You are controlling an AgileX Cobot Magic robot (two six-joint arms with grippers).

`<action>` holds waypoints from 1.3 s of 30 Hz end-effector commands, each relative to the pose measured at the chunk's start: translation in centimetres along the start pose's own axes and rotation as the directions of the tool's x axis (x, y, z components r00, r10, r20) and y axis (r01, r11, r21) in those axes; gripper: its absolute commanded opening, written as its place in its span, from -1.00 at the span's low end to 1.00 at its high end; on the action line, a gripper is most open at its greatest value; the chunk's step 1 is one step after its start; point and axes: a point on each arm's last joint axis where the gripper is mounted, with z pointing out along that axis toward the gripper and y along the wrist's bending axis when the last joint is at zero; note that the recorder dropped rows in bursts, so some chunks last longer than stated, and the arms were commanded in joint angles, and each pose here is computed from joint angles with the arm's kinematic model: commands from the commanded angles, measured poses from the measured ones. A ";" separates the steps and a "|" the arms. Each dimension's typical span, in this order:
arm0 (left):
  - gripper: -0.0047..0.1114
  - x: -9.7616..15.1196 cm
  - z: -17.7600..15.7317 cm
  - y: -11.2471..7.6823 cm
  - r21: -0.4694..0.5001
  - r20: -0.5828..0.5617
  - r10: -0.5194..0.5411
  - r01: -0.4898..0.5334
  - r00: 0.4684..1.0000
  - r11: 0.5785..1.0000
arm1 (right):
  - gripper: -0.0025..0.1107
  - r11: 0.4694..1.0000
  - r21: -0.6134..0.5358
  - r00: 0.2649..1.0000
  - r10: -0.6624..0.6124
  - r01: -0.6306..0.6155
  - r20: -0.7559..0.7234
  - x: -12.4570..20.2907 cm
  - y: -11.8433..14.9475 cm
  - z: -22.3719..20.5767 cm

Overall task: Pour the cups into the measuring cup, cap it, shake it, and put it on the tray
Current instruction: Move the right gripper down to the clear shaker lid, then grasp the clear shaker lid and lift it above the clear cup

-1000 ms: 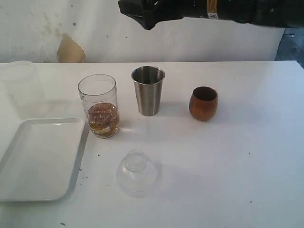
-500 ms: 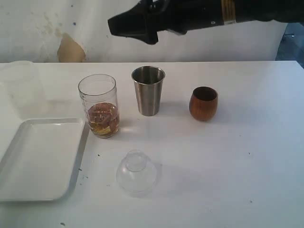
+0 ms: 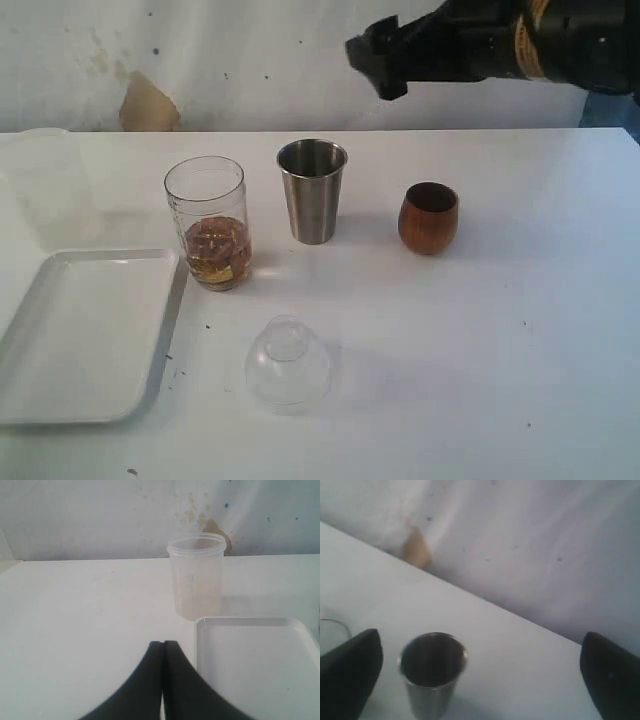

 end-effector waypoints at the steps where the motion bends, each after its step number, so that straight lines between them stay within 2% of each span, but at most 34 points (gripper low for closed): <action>1: -0.92 0.0 0.0 0.0 -0.001 0.010 0.004 -0.004 1.000 1.000 | 0.90 0.970 0.243 1.000 0.024 -0.025 0.006 0.8 -1.4 -1.7; 3: -0.92 0.0 0.0 0.0 -0.001 0.010 0.004 -0.004 1.000 1.000 | 0.90 0.931 0.364 1.000 0.019 -0.012 -0.016 1.5 -2.3 -2.4; 5: -0.92 0.0 0.0 0.0 -0.001 0.010 0.004 -0.004 1.000 1.000 | 0.90 0.888 0.452 0.989 0.127 -0.079 -0.076 2.5 -3.0 -3.0; 7: -0.92 0.0 0.0 0.0 -0.001 0.010 0.004 -0.004 1.000 1.000 | 0.90 0.857 0.509 0.946 0.229 -0.085 -0.228 3.6 -3.2 -3.6; 8: -0.92 0.0 0.0 0.0 -0.001 0.010 0.004 -0.004 1.000 1.000 | 0.90 0.863 0.503 0.921 0.237 -0.054 -0.308 4.0 -3.1 -3.6; 11: -0.92 0.0 0.0 0.0 -0.001 0.010 0.004 -0.004 1.000 1.000 | 0.90 0.917 0.395 0.828 0.266 -0.059 -0.493 4.4 -2.0 -3.5; 13: -0.92 0.0 0.0 0.0 -0.001 0.010 0.004 -0.004 1.000 1.000 | 0.90 0.955 0.269 0.754 0.266 -0.123 -0.601 4.2 -0.5 -3.6; 15: -0.92 0.0 0.0 0.0 -0.001 0.010 0.004 -0.004 1.000 1.000 | 0.90 0.974 0.134 0.711 0.227 -0.185 -0.665 3.9 0.8 -3.8; 18: -0.92 0.0 0.0 0.0 -0.001 0.010 0.004 -0.004 1.000 1.000 | 0.90 0.969 -0.045 0.684 0.138 -0.243 -0.717 3.6 3.1 -3.9; 22: -0.92 0.0 0.0 0.0 -0.001 0.010 0.004 -0.004 1.000 1.000 | 0.90 0.961 -0.151 0.691 0.052 -0.230 -0.721 3.7 5.9 -3.3; 25: -0.92 0.0 0.0 0.0 -0.001 0.010 0.004 -0.004 1.000 1.000 | 0.90 0.949 -0.249 0.664 -0.061 -0.192 -0.745 5.4 9.8 -1.1; 32: -0.92 0.0 0.0 0.0 -0.001 0.010 0.004 -0.004 1.000 1.000 | 0.90 0.928 -0.341 0.587 -0.194 -0.151 -0.786 8.2 14.9 3.8; 35: -0.92 0.0 0.0 0.0 -0.001 0.010 0.004 -0.004 1.000 1.000 | 0.90 0.930 -0.344 0.556 -0.218 -0.131 -0.802 9.6 15.5 5.3; 37: -0.92 0.0 0.0 0.0 -0.001 0.010 0.004 -0.004 1.000 1.000 | 0.90 0.947 -0.306 0.538 -0.209 -0.097 -0.817 10.4 15.3 6.2; 39: -0.92 0.0 0.0 0.0 -0.001 0.010 0.004 -0.004 1.000 1.000 | 0.90 0.950 -0.304 0.552 -0.216 -0.071 -0.805 10.8 15.2 6.9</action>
